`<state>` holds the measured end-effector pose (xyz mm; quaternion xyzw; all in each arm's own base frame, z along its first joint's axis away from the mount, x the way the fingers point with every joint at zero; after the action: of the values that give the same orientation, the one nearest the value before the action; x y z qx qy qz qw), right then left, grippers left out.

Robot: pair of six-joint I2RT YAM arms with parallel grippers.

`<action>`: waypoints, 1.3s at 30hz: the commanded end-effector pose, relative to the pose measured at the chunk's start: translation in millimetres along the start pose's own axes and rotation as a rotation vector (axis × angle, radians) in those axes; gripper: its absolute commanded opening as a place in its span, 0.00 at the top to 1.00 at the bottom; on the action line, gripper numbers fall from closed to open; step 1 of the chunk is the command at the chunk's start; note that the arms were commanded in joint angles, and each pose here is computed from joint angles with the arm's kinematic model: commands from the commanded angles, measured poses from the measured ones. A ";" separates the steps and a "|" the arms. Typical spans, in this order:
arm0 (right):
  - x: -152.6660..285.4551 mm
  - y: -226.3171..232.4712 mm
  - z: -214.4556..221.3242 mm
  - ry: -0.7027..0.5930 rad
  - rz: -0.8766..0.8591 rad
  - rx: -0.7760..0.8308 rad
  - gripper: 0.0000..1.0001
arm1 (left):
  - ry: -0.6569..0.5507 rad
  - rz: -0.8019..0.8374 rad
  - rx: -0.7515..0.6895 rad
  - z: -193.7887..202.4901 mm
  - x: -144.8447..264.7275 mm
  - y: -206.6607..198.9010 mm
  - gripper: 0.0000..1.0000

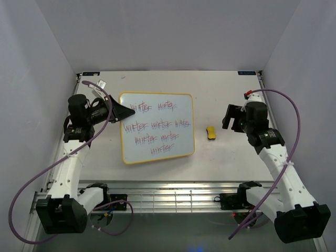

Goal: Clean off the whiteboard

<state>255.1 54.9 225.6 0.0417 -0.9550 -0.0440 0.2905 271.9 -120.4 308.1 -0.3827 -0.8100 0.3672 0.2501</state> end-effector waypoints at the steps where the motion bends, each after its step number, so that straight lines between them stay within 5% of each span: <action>1: -11.5 6.4 -16.3 -0.027 -0.044 0.044 0.10 | 0.003 -0.095 0.052 21.6 20.5 -7.8 1.00; 7: -66.6 21.7 23.4 0.227 -0.098 0.055 0.07 | 0.118 -0.078 0.128 65.7 31.3 -14.9 1.00; 15: -109.9 32.2 52.4 0.367 -0.018 0.138 0.00 | 0.214 -0.109 0.232 99.5 34.1 -8.4 1.00; 28: -152.5 50.5 74.7 0.486 -0.032 0.215 0.28 | 0.262 -0.219 0.330 115.3 28.8 21.4 1.00; 39: -158.2 46.2 95.4 0.531 -0.015 0.235 0.38 | 0.268 -0.223 0.310 119.7 28.7 27.7 1.00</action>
<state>323.7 123.8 64.9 0.0956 -0.8369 0.0697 0.5344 188.0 -130.2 210.4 -0.2634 -0.7425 0.4069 0.4623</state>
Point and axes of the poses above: each gripper's point midway between its finger pads, its own x axis back along the fingers, its own y axis along the line the jaws close on, z = x × y, the point moved 4 cm from there along x, back along the fingers, and after that the axes turned 5 degrees about x, right-handed, at the moved point
